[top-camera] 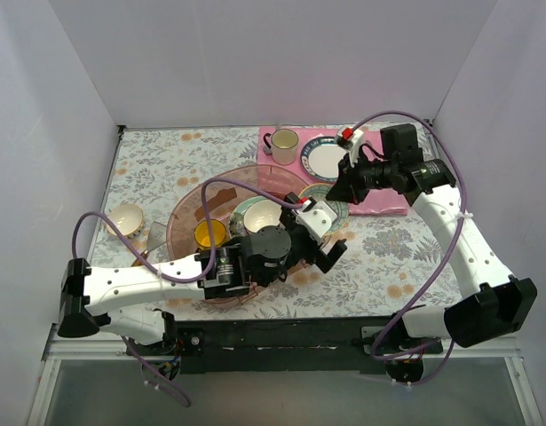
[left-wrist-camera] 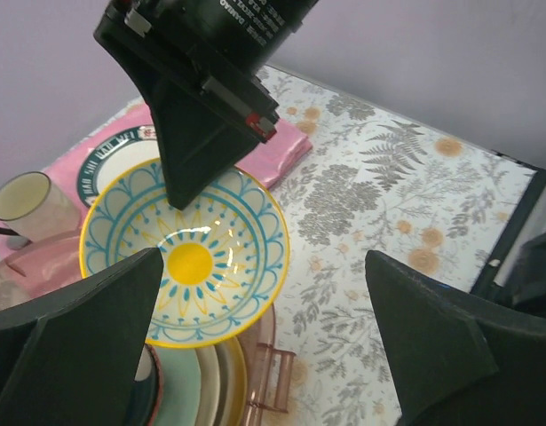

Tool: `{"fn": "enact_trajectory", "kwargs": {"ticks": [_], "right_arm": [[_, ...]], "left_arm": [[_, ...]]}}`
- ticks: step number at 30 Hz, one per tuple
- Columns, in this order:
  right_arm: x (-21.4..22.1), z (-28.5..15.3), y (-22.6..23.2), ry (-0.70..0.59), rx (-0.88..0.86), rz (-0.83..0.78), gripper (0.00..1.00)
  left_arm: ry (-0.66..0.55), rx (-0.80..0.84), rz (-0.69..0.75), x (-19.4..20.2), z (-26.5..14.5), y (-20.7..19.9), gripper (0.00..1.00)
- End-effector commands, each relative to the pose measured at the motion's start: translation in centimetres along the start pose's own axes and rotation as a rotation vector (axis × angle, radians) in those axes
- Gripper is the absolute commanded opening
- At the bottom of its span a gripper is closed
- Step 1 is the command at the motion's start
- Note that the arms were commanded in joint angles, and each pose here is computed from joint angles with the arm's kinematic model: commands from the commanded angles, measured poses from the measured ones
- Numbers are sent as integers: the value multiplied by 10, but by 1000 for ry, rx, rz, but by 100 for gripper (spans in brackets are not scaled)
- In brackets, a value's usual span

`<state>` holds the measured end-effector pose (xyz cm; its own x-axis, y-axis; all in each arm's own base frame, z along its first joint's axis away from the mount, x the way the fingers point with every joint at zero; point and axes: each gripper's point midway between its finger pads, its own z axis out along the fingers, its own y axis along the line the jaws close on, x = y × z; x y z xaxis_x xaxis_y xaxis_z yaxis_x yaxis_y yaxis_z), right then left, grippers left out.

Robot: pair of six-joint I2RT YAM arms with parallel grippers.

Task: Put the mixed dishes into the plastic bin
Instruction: Place the bowl in the plastic bin.

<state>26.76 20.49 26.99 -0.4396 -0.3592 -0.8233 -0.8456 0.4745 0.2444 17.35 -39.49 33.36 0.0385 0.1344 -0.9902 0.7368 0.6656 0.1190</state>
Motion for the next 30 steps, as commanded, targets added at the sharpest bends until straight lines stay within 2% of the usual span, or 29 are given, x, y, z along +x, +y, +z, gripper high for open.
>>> {"fn": "enact_trajectory", "kwargs": {"ticks": [1, 7, 12, 16, 25, 30], "right_arm": [[-29, -5, 11, -72, -83, -70, 1], [-42, 3, 8, -75, -128, -77, 1], [-54, 12, 5, -82, -175, -76, 1], [-65, 22, 4, -83, -193, -85, 1], [-72, 66, 21, -21, -226, -130, 1], [-73, 96, 40, 23, -254, -179, 1]], "left_arm": [[3, 95, -140, -12, -26, -2, 98], [-27, 143, -284, -37, -50, 11, 98], [-104, 129, -378, -65, -73, 44, 98], [-118, 86, -425, -74, -75, 79, 98], [-61, -158, -519, -53, -71, 162, 98], [-32, -482, -547, -18, -97, 219, 98]]}}
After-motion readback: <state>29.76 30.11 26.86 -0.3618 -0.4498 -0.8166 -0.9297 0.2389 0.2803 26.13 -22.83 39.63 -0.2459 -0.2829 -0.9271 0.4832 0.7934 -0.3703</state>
